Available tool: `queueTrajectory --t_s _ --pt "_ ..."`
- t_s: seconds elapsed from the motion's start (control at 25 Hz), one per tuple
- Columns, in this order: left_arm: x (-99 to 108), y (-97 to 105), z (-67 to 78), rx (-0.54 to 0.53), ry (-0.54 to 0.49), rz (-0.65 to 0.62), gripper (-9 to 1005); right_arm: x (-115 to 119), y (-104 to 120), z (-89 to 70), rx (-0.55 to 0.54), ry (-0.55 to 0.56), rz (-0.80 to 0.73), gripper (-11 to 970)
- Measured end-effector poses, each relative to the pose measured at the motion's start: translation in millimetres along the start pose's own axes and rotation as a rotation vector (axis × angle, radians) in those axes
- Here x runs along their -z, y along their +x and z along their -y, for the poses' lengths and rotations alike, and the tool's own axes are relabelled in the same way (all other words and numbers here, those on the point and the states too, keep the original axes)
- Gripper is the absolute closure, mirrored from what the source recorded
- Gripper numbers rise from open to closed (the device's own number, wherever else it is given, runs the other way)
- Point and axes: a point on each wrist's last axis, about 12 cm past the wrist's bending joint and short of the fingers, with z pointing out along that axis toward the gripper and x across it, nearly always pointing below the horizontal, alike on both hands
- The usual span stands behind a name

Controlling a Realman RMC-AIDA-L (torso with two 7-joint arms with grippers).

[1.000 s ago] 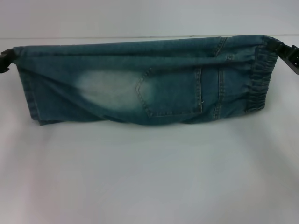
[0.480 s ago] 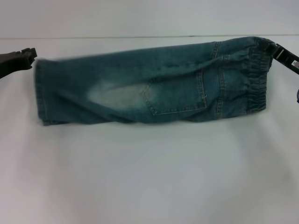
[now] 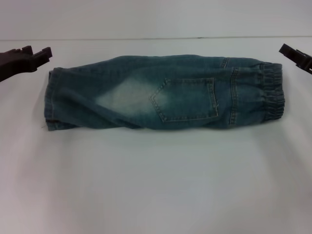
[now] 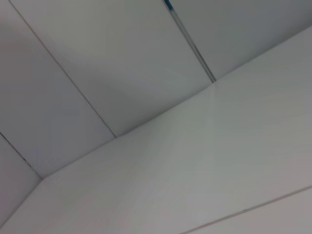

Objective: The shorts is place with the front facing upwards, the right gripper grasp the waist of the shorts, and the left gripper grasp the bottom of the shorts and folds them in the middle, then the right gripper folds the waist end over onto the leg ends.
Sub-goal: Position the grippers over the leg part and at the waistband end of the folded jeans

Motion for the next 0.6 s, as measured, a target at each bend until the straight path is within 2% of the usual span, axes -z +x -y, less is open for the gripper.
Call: queueTrajectory --t_s 0.16,0.32,0.48,0.6 --pt "3 2 3.6 0.008 0.031 0.005 470 12 4 6.2 0.003 -0.006 -0.001 409" --pt "7 6 11.7 0.020 0.111 0.001 311 25 14 12.8 -0.007 -0.001 -0.021 245" --pt "13 11 22.5 0.030 0.210 0.019 187 31 27 13.3 0.005 -0.003 -0.065 167" --pt "14 17 29.2 0.031 0.261 0.035 190 30 33 14.3 0.008 0.013 -0.090 108"
